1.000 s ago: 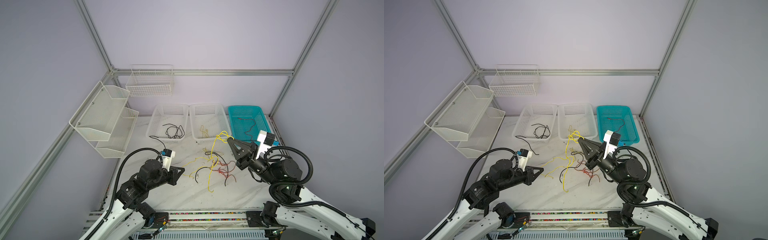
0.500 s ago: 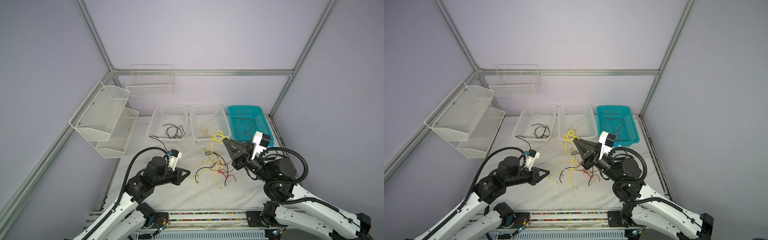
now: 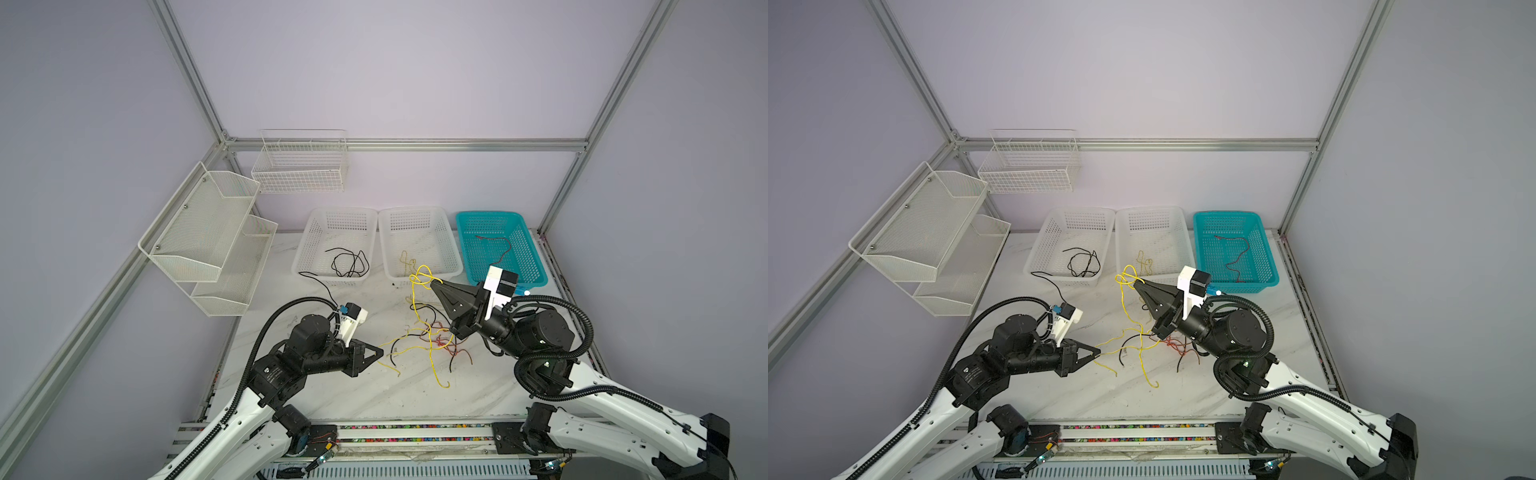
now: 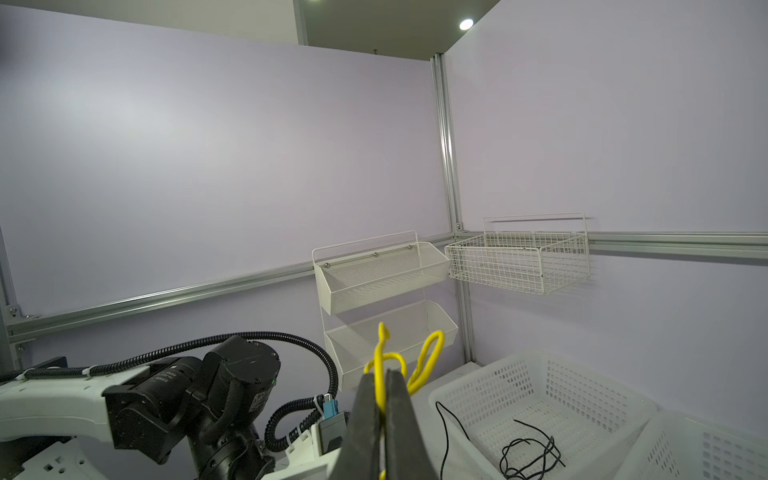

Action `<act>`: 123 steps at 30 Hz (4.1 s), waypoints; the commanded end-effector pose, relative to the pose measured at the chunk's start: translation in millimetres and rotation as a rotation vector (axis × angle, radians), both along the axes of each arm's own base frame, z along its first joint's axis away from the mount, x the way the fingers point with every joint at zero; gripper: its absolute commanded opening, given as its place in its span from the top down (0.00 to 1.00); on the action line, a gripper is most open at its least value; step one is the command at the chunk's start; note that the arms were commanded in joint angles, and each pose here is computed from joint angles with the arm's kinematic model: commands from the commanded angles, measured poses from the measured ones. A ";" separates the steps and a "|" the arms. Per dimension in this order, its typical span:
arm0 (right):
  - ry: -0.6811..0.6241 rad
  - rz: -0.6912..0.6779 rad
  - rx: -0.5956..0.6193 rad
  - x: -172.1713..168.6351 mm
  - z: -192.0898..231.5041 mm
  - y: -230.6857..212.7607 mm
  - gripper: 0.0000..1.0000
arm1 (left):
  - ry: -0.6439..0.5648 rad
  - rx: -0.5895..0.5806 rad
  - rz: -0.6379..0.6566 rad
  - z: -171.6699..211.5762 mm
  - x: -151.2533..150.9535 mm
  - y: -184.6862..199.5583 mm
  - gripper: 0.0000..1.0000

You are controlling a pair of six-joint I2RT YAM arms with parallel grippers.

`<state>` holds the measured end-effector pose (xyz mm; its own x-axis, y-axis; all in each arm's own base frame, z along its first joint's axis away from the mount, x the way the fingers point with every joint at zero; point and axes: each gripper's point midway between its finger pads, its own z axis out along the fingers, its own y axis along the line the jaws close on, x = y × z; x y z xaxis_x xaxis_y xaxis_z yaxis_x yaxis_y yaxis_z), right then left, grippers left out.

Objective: Untangle the cables

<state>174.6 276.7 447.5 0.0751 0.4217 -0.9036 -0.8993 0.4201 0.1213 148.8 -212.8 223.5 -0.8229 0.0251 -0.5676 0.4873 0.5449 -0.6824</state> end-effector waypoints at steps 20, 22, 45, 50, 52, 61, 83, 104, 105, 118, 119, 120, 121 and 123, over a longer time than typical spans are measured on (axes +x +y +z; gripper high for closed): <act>0.155 -0.793 0.415 36.9 52.1 -181.9 1.00 | 0.130 0.338 0.147 -28.3 -1.9 51.7 1.00; 0.197 -0.863 0.460 32.5 53.0 -206.6 1.00 | 0.149 0.366 0.187 -31.8 3.3 60.4 1.00; 0.275 -0.849 0.217 137.5 35.3 -122.6 1.00 | -0.058 0.311 0.254 1.9 64.3 60.3 1.00; 0.370 -0.799 0.162 226.2 8.7 -111.1 1.00 | -0.113 0.305 0.284 -10.6 67.9 64.7 1.00; 0.409 -0.762 0.126 259.1 -7.1 -98.9 1.00 | -0.123 0.309 0.304 -17.1 68.8 67.7 1.00; 0.587 -0.698 -0.027 360.7 -97.7 -55.1 1.00 | -0.145 0.313 0.325 -14.2 71.6 70.9 1.00; 0.675 -0.672 -0.051 339.3 -95.7 -70.2 0.30 | -0.164 0.316 0.413 71.5 177.4 38.1 1.00; 0.467 -0.656 0.221 118.1 2.5 -176.8 0.29 | -0.009 0.244 0.424 35.1 393.3 -63.4 0.97; 0.467 -0.645 0.222 113.6 1.2 -176.9 0.29 | -0.003 0.236 0.423 31.7 397.1 -66.3 0.93; 0.476 -0.598 0.201 99.7 -7.7 -173.7 0.29 | -0.043 0.246 0.493 52.6 398.7 -53.9 0.39; 0.477 -0.591 0.200 99.6 -7.7 -172.4 0.29 | -0.064 0.244 0.508 66.0 393.9 -49.2 0.35; 0.480 -0.584 0.197 99.7 -8.7 -170.9 0.29 | -0.081 0.245 0.521 75.2 389.8 -44.1 0.32; 0.484 -0.574 0.192 100.1 -10.0 -168.7 0.29 | -0.113 0.244 0.534 91.3 380.5 -36.9 0.28; 0.491 -0.559 0.180 101.2 -13.0 -164.9 0.29 | -0.151 0.253 0.583 108.3 361.5 -18.2 0.22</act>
